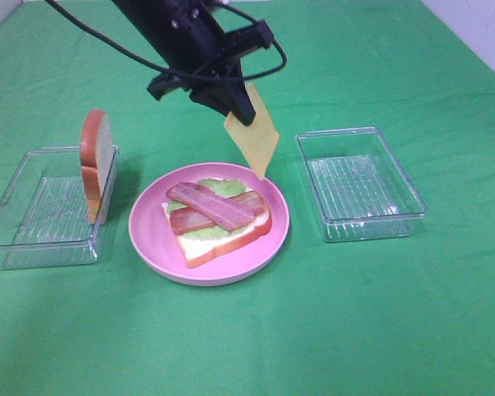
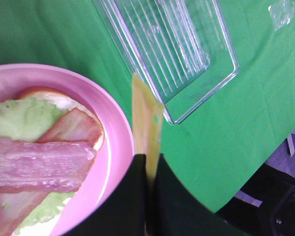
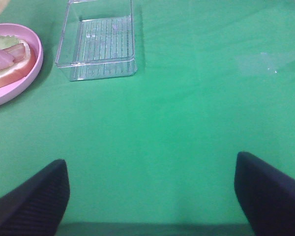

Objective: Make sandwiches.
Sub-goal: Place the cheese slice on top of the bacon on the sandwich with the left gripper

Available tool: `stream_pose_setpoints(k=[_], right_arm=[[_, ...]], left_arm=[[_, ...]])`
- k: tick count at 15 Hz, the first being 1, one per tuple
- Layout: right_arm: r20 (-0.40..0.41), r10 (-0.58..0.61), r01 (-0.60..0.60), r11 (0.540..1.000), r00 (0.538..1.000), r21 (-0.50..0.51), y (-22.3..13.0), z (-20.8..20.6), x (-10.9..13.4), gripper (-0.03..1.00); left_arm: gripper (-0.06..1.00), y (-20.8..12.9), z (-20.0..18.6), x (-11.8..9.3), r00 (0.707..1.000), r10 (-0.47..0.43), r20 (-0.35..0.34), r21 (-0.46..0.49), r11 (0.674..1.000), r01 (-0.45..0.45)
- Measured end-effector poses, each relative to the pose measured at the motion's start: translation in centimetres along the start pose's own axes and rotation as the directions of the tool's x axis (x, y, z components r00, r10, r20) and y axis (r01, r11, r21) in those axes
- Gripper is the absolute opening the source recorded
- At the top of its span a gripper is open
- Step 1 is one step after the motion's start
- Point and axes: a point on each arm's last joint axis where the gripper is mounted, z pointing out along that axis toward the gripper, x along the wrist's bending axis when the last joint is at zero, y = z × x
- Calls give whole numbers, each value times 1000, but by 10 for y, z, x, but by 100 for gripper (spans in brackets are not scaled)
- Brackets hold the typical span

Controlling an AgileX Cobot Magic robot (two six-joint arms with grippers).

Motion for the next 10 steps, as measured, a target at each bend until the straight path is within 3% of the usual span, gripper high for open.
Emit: stream_pose_setpoints(k=[4,10], right_arm=[[0,0,0,1000,1000,0,0,0,0,87],[0,0,0,1000,1000,0,0,0,0,87]], left_arm=[[0,-5,34,18,999,-32,-22,95,995,34],[0,-6,37,43,969,-1,-248,114,993,31]])
